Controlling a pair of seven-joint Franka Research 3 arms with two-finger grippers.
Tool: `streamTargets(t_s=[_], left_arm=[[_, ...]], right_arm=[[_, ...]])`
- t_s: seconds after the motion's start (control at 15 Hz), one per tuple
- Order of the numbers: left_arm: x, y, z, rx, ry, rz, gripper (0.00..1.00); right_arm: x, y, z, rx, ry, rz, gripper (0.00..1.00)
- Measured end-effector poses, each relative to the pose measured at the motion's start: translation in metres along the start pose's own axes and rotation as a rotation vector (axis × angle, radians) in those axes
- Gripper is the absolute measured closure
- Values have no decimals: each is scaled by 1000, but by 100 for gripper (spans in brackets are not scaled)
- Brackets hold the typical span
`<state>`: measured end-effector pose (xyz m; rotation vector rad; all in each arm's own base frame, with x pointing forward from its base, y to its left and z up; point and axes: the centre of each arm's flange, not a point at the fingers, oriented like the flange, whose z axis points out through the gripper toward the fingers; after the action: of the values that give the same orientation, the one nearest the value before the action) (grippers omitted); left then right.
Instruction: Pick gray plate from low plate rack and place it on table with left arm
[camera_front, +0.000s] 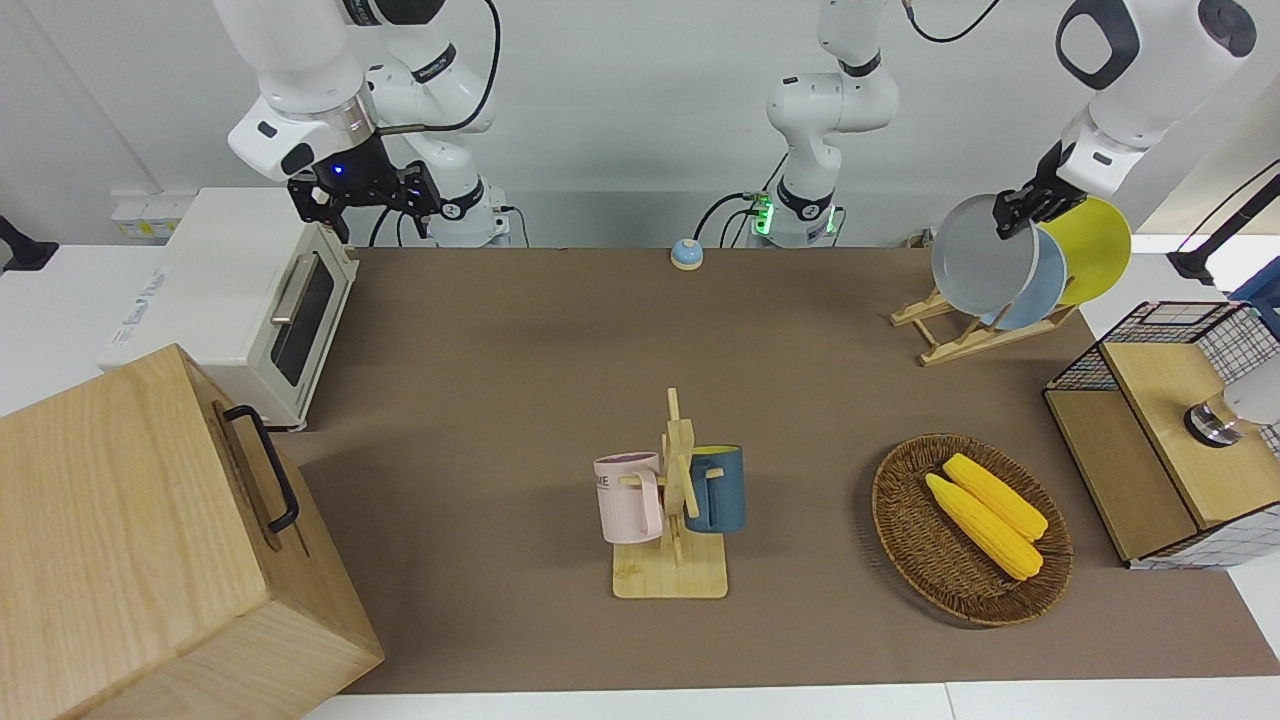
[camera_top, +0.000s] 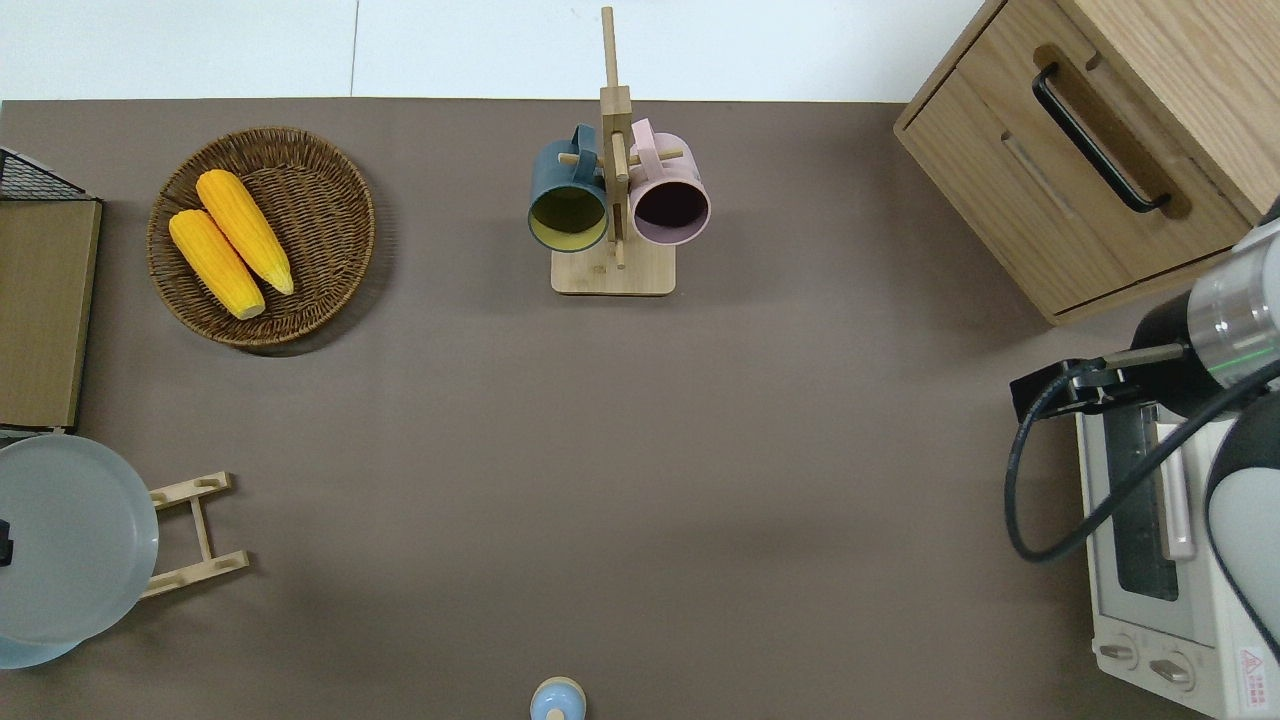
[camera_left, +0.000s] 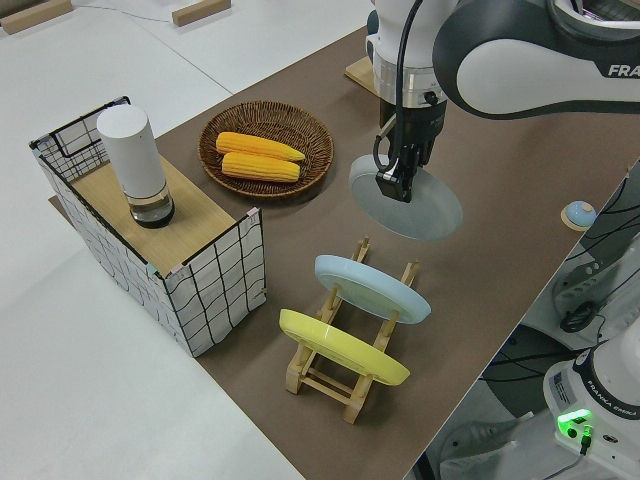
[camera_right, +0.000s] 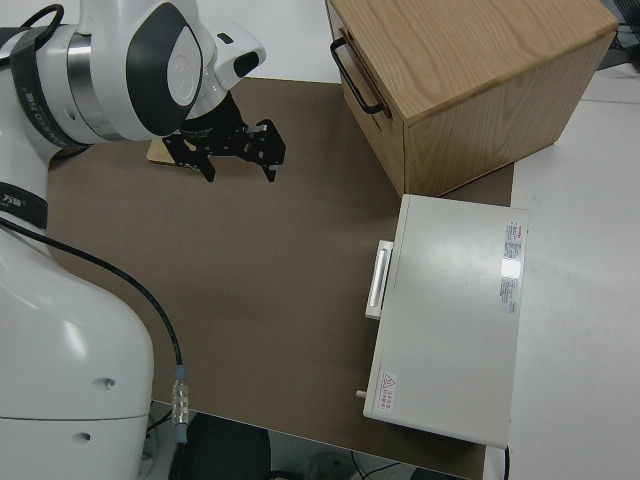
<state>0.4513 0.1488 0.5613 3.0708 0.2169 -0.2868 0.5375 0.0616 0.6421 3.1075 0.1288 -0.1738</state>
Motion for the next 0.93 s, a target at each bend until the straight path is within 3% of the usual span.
streamTargets(t_s=[0.4,0.67,0.93], left_arm=[[-22,35,-62,17,4,-49,89],[-24,47,-64,-106,-13,-55,89],[-15,63,-42,-258,-75,-37,89]], right_arm=[[0,0,0,0,0,0,1],[0,0,0,0,0,0,1],[0,0,0,0,0,0,1]])
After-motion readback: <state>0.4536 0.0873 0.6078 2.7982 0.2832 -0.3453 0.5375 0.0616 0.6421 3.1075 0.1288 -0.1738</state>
